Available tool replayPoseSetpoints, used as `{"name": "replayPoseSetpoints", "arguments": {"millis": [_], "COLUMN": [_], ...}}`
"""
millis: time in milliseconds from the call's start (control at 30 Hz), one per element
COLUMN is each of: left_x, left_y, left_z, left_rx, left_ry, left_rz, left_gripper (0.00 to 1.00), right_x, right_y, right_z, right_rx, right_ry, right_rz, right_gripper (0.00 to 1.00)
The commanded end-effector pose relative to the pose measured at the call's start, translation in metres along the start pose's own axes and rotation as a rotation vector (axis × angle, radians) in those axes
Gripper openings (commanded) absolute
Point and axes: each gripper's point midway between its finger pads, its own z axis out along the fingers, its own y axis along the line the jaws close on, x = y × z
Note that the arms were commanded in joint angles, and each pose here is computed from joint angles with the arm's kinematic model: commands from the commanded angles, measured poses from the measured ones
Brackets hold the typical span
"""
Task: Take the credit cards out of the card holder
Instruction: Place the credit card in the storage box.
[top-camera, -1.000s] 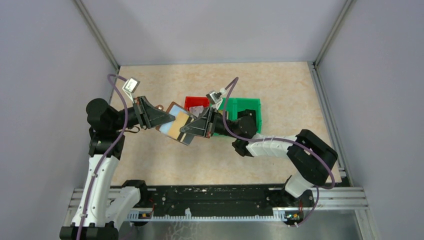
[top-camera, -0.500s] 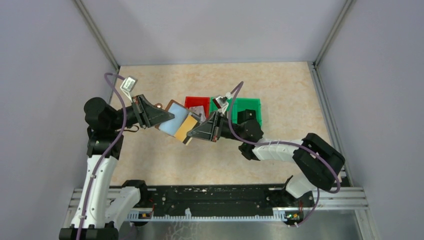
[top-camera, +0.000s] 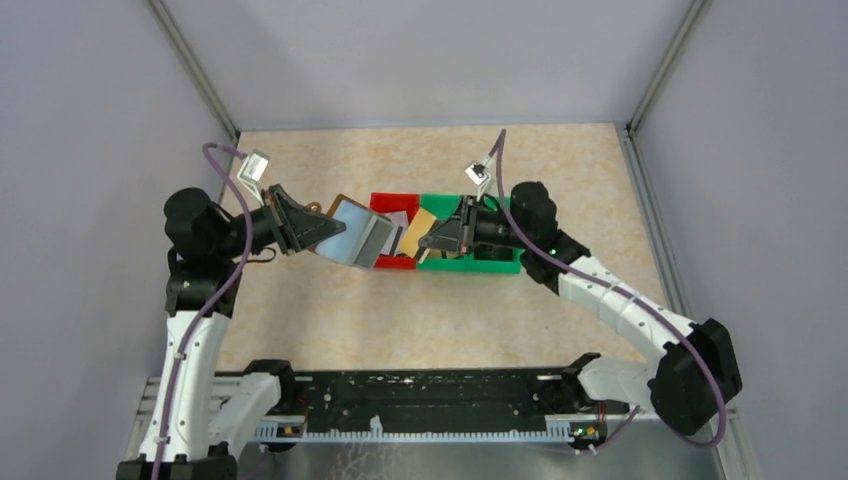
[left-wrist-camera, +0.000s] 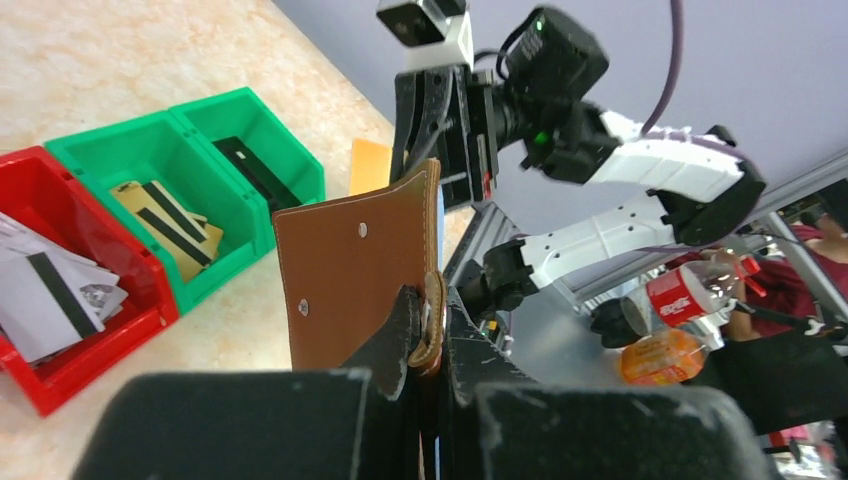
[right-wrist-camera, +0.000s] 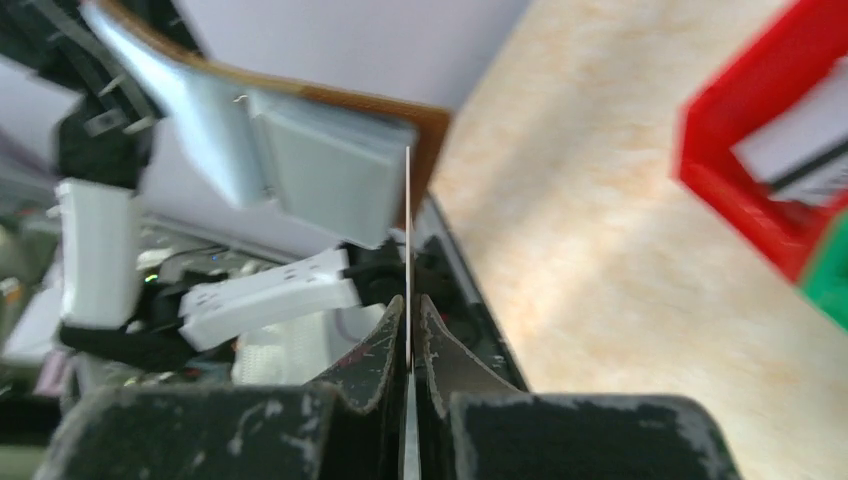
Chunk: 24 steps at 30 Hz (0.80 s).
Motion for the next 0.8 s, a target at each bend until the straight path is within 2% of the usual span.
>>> {"name": "replayPoseSetpoints", "arguments": {"millis": [0,200,433,767], "left_x": [-0.007,-0.006,-0.009,-0.005], "left_y": [-0.001,-0.005,-0.011,-0.017], "left_z": [-0.003,-0.004,-0.006,-0.008], "left_rx": [-0.023,-0.015,-0.011,0.006], "left_ry": [-0.011,-0.001,-0.004,-0.009], "left_rz": [0.122,0.135,0.145,0.139], "left_gripper": [0.0,0.0,0.0,0.0], "right_x": [0.006,-0.014,-0.019,-0.024], "right_y": [-0.057,-0.085,-0.155,-0.214], "right_z": [-0.03,-0.028,-0.011,0.006], "right_rx": [0.338,0.446,0.627,0.748], "right_ry": [0.168,0.233,0.346,0.374], "right_rz": [-0.124,-0.166,-0.128,-0.109], "right_gripper": [0.0,0.0,0.0,0.0]}}
